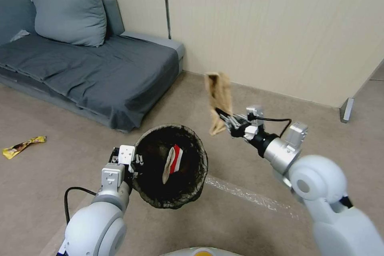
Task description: Pick up the trash bin, then pick up the garbage from the floor and place it into the trash bin.
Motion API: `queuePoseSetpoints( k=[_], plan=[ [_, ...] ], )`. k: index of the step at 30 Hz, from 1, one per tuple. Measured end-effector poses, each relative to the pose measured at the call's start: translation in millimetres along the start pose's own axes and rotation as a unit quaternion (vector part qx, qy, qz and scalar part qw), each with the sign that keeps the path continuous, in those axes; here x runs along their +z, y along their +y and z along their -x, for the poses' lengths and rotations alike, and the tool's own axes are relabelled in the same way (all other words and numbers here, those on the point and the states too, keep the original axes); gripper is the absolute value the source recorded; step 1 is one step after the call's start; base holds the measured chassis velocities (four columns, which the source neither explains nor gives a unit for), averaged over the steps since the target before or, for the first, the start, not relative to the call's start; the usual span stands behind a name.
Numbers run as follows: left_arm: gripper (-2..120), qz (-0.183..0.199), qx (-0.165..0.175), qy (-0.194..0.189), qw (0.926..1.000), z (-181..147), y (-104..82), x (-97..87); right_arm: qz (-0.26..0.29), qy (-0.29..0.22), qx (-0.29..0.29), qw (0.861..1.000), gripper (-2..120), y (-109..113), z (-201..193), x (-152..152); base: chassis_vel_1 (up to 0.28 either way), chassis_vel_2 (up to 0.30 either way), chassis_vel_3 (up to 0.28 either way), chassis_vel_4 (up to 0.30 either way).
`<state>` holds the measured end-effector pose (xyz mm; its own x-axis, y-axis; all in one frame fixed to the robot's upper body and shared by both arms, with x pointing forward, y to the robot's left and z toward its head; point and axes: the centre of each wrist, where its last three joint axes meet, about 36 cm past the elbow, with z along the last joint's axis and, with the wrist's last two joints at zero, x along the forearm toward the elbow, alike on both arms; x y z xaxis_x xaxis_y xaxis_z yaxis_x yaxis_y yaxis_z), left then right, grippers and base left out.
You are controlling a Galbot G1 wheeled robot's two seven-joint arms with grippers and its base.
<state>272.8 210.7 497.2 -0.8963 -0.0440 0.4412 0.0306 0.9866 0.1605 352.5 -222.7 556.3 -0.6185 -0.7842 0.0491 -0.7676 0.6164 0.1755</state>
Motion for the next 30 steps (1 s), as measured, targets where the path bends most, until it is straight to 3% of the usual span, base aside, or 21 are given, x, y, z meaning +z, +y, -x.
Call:
queuePoseSetpoints(
  k=[7,13,20,30],
  plan=[
    [0,0.001,0.0,0.002,1.0,2,-1.3,1.5,-0.066,0.045,-0.062,0.995,2,19,14,-2,0.0,0.0,0.0,0.0],
    [0,0.0,-0.001,0.006,1.0,2,-2.5,3.6,-0.088,0.085,-0.096,0.988,2,23,31,10,0.0,0.0,0.0,0.0],
    [0,0.0,-0.002,0.008,1.0,2,-2.3,4.3,-0.086,0.128,-0.111,0.982,2,25,63,45,0.0,0.0,0.0,0.0],
    [0,-0.002,-0.005,0.008,1.0,1,-0.6,4.2,-0.065,0.144,-0.114,0.981,2,25,94,79,0.0,0.0,0.0,0.0]
  ],
)
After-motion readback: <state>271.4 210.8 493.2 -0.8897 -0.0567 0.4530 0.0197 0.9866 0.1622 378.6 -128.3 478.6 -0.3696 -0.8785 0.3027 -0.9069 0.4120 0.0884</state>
